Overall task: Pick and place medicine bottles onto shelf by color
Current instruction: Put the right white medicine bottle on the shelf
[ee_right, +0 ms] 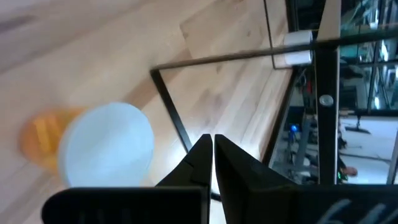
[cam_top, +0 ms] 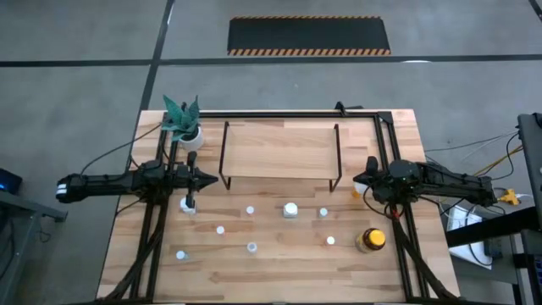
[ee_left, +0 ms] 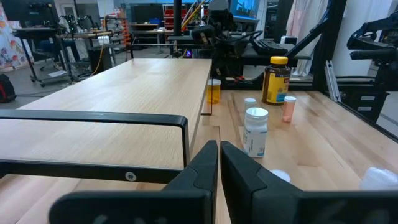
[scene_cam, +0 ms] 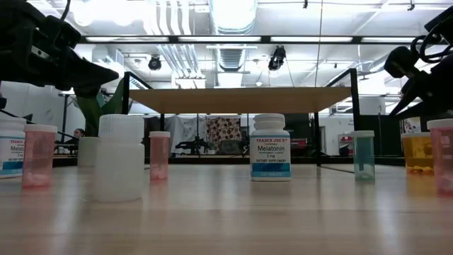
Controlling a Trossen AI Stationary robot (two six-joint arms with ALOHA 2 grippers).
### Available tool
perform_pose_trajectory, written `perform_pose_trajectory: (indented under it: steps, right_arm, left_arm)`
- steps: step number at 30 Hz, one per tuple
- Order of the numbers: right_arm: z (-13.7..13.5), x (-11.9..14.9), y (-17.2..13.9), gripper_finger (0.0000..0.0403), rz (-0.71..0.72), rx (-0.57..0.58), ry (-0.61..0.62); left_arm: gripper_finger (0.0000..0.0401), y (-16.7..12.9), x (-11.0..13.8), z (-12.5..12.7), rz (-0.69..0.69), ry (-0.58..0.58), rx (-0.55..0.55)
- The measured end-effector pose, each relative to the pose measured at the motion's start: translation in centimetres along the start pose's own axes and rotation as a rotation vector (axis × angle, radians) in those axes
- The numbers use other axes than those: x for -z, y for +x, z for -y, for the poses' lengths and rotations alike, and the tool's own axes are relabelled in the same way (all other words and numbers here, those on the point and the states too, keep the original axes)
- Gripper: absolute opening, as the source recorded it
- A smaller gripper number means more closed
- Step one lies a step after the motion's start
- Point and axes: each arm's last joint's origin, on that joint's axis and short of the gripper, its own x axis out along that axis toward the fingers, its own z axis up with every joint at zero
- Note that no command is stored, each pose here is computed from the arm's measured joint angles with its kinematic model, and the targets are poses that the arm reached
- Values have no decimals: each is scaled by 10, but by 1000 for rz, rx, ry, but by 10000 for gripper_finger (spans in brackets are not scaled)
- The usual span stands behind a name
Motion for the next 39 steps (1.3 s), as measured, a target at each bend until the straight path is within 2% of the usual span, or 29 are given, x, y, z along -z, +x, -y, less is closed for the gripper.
perform_pose_trajectory:
  steps: [2, 6, 8, 12, 15, 19, 21, 23, 26, 30, 33, 36, 39]
  right_arm:
    - [0, 0, 0, 9, 0, -1, 17]
    - [0, 0, 0, 9, 0, -1, 26]
    - [0, 0, 0, 9, 0, 0, 26]
    - [0, 0, 0, 9, 0, 0, 26]
    - [0, 0, 0, 9, 0, 0, 26]
    - [1, 0, 0, 9, -5, 11, -8]
    - [5, -1, 0, 9, 8, 52, 24]
    - [11, -3, 0, 9, 29, 119, 68]
    - [29, -9, -4, 9, 129, 303, 138]
    - [50, -14, -14, 9, 219, 528, 150]
    - [61, -17, -23, 9, 273, 664, 174]
    - [67, -18, -29, 9, 317, 749, 193]
    - [71, -19, -33, 9, 374, 786, 274]
  left_arm:
    - [1, 0, -5, 0, 52, -35, 1]
    - [1, -3, -25, 1, 250, -402, 77]
    - [1, -7, -36, 1, 370, -494, 121]
    - [1, -16, -53, 1, 563, -487, 173]
    - [1, -21, -61, 1, 656, -478, 196]
    - [1, -22, -62, 1, 674, -475, 201]
    - [1, -23, -62, 1, 674, -472, 200]
    - [1, -23, -62, 1, 676, -453, 193]
    - [1, -23, -62, 1, 679, -411, 178]
    - [1, -23, -62, 1, 683, -353, 157]
    - [1, -23, -62, 1, 684, -351, 157]
    - [1, -23, -62, 1, 683, -353, 158]
    - [1, -23, -62, 1, 684, -354, 158]
